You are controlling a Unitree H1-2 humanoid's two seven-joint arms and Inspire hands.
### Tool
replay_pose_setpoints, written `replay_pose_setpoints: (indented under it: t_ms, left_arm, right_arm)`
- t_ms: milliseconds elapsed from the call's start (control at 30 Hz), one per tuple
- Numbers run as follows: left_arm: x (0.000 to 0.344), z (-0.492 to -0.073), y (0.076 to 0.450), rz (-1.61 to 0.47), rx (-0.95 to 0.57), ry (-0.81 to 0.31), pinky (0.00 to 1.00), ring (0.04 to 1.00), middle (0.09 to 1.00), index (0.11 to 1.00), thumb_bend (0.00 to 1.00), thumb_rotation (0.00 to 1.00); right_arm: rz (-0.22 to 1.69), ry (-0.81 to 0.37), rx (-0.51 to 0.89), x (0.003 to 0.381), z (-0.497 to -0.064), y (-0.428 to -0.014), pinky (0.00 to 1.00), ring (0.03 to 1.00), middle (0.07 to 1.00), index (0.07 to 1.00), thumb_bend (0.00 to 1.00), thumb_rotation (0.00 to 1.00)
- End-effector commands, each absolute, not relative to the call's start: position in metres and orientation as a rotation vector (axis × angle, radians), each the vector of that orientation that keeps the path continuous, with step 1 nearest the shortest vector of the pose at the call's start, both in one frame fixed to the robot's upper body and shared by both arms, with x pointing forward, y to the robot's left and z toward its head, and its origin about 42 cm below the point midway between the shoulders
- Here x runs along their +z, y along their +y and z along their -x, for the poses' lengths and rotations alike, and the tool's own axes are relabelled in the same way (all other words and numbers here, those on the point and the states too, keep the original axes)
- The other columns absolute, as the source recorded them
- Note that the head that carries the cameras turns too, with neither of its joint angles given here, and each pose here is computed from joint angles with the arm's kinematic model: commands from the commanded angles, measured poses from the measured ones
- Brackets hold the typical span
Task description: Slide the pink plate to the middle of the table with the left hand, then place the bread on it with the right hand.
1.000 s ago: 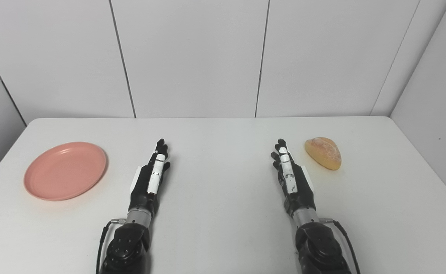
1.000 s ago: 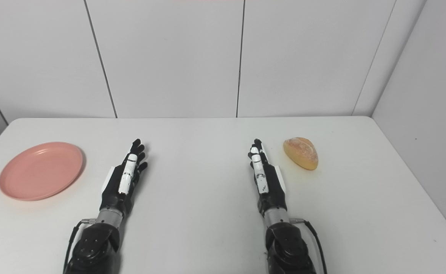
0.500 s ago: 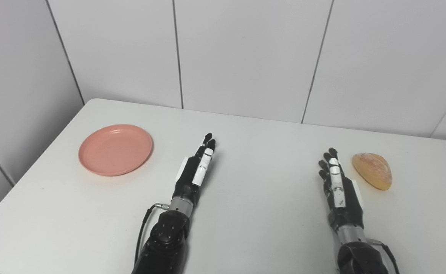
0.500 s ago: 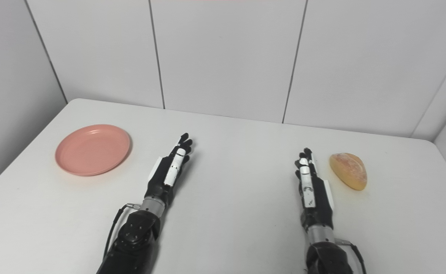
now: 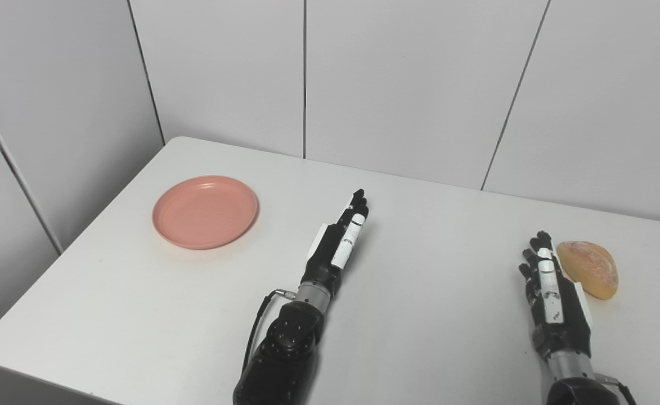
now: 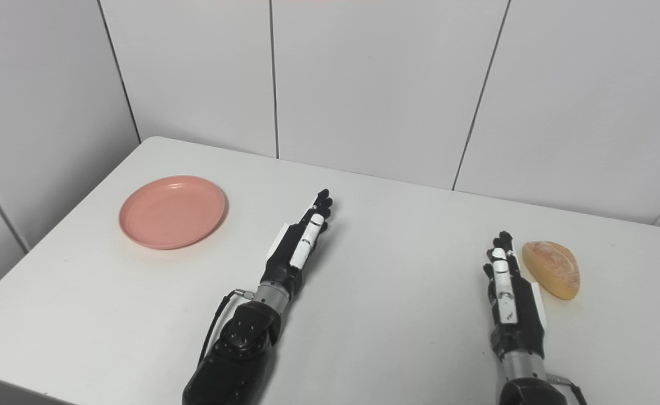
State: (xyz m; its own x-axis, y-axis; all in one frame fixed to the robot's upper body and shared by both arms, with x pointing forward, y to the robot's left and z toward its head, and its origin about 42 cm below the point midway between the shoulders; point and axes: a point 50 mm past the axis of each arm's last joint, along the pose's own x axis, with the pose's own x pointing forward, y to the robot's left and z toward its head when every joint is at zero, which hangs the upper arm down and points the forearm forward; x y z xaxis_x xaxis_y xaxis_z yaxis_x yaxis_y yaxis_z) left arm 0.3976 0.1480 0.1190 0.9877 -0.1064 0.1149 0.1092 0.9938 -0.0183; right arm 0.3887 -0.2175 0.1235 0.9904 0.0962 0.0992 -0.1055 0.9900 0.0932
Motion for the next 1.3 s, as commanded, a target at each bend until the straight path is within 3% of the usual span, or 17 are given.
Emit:
replay_pose_setpoints:
  t_ms: [0, 100, 467, 900, 1267]
  left_arm:
    - [0.13, -0.403, 0.143, 0.026, -0.089, -0.17, 1.0, 0.996, 0.983, 0.964, 0.56, 1.0]
    - [0.136, -0.405, 0.147, 0.035, -0.061, -0.173, 1.0, 0.997, 0.981, 0.964, 0.52, 1.0]
    - [0.168, -0.422, 0.177, 0.107, -0.015, -0.227, 1.0, 0.995, 0.988, 0.975, 0.52, 1.0]
    - [0.195, -0.438, 0.224, 0.198, 0.096, -0.292, 1.0, 0.953, 0.938, 0.926, 0.56, 1.0]
    - [0.214, -0.44, 0.27, 0.165, 0.234, -0.333, 0.92, 0.899, 0.891, 0.879, 0.62, 1.0]
  right_arm:
    - [-0.093, -0.164, 0.103, 0.133, -0.393, -0.223, 1.0, 0.996, 0.997, 0.99, 0.56, 0.9]
    - [-0.096, -0.168, 0.103, 0.132, -0.393, -0.224, 1.0, 0.995, 0.998, 0.991, 0.56, 0.9]
    - [-0.102, -0.174, 0.106, 0.132, -0.394, -0.224, 1.0, 1.0, 0.999, 0.993, 0.5, 0.91]
    - [-0.087, -0.182, 0.096, 0.131, -0.394, -0.224, 1.0, 0.983, 0.986, 0.979, 0.48, 0.92]
    - [-0.09, -0.179, 0.098, 0.131, -0.395, -0.224, 1.0, 0.983, 0.989, 0.979, 0.49, 0.9]
